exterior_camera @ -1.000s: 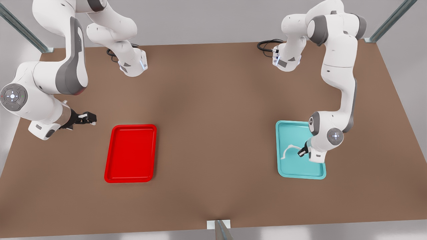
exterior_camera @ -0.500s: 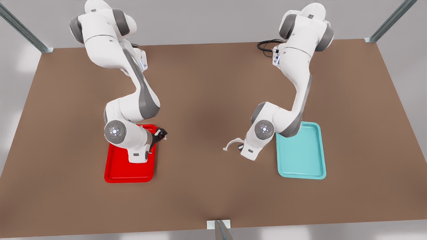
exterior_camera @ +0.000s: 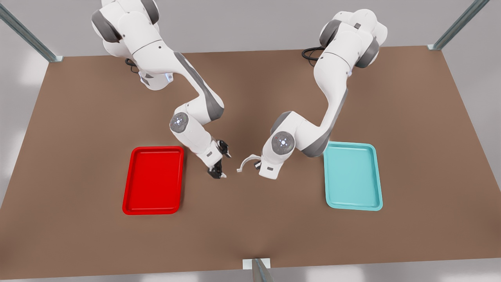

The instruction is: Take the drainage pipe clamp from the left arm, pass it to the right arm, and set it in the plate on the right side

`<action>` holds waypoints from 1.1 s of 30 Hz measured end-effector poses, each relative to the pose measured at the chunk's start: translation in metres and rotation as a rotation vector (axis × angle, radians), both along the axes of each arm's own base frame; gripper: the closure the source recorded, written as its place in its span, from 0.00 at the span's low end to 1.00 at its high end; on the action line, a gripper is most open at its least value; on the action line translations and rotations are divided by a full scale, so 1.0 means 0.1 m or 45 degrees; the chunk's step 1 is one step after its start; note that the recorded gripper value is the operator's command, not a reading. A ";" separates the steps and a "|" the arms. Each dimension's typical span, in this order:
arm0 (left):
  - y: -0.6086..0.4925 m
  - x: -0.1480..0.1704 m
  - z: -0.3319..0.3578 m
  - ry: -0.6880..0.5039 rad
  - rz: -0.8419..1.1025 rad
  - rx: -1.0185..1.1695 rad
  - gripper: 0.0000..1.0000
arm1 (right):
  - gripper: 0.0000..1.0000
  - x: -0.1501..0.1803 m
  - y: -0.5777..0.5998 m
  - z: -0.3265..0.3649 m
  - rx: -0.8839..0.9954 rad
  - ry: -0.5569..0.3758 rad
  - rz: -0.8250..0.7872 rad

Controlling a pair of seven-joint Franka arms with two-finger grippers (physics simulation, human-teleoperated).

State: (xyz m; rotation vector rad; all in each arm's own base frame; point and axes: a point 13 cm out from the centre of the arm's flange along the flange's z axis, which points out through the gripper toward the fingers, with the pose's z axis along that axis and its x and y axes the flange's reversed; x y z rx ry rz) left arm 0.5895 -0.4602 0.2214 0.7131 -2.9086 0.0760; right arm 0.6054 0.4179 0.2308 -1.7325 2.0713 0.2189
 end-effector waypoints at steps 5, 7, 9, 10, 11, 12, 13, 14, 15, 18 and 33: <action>-0.07 -0.08 -0.06 0.017 0.045 0.019 0.79 | 0.00 0.06 0.22 0.13 0.037 -0.173 0.113; -0.09 -0.11 -0.10 0.023 0.059 0.026 0.79 | 0.00 0.04 0.30 0.13 0.042 -0.210 0.157; -0.11 -0.12 -0.12 0.026 0.075 0.030 0.79 | 0.00 0.01 0.32 0.14 0.036 -0.245 0.198; -0.11 -0.12 -0.12 0.027 0.083 0.031 0.79 | 0.00 0.01 0.31 0.14 0.031 -0.261 0.216; -0.11 -0.11 -0.11 0.026 0.091 0.031 0.79 | 0.00 0.00 0.31 0.13 0.025 -0.274 0.234; -0.11 -0.11 -0.11 0.024 0.100 0.031 0.79 | 0.00 -0.02 0.30 0.10 0.016 -0.283 0.254; -0.11 -0.10 -0.10 0.023 0.108 0.031 0.79 | 0.00 -0.06 0.29 0.07 0.006 -0.290 0.276; -0.12 -0.10 -0.09 0.021 0.115 0.030 0.79 | 0.00 -0.09 0.29 0.05 -0.001 -0.300 0.297; -0.12 -0.09 -0.07 0.019 0.123 0.028 0.79 | 0.00 -0.11 0.30 0.03 -0.007 -0.311 0.317; -0.12 -0.09 -0.07 0.020 0.135 0.029 0.79 | 0.01 -0.17 0.41 -0.11 -0.020 -0.339 0.378; -0.10 -0.15 -0.06 0.036 0.040 0.037 0.79 | 0.01 -0.10 0.69 -0.48 -0.053 -0.484 0.512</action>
